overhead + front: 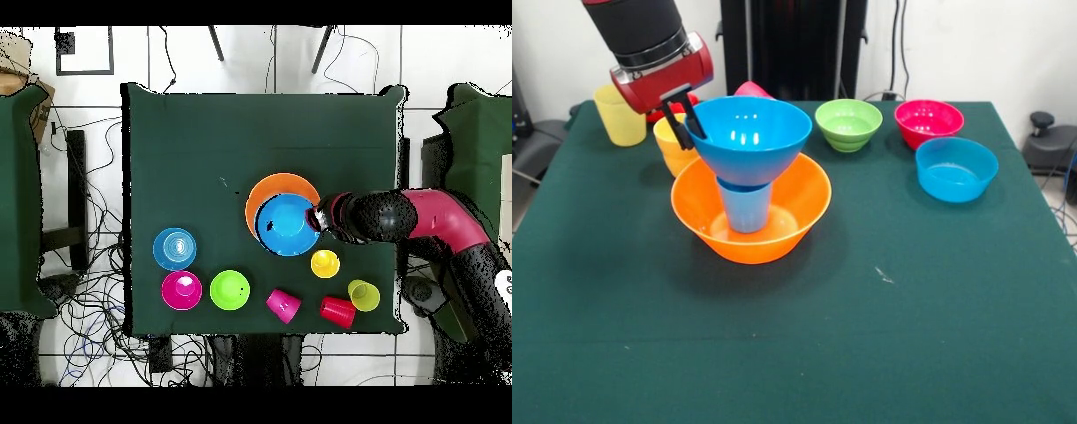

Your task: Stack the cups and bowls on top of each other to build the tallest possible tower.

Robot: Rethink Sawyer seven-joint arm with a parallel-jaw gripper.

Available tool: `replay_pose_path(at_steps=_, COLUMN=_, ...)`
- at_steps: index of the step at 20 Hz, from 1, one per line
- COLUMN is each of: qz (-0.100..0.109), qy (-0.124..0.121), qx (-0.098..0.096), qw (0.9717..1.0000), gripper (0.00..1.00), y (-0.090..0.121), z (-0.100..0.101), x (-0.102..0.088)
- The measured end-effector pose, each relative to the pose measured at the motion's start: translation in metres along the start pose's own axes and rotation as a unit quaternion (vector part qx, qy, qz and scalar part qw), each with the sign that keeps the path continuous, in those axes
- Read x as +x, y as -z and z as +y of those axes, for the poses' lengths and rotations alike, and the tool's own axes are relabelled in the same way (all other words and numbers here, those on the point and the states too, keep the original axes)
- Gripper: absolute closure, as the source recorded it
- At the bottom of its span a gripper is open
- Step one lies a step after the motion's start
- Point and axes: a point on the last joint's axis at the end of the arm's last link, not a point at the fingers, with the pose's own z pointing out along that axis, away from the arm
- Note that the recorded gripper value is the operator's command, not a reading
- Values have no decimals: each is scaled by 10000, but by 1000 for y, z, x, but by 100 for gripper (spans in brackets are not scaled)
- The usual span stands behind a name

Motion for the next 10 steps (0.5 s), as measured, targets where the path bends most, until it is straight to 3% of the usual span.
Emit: replay_pose_path(at_steps=10, qz=11, qy=-8, qx=34, qw=10000, gripper=100, y=-2, z=-2, x=3)
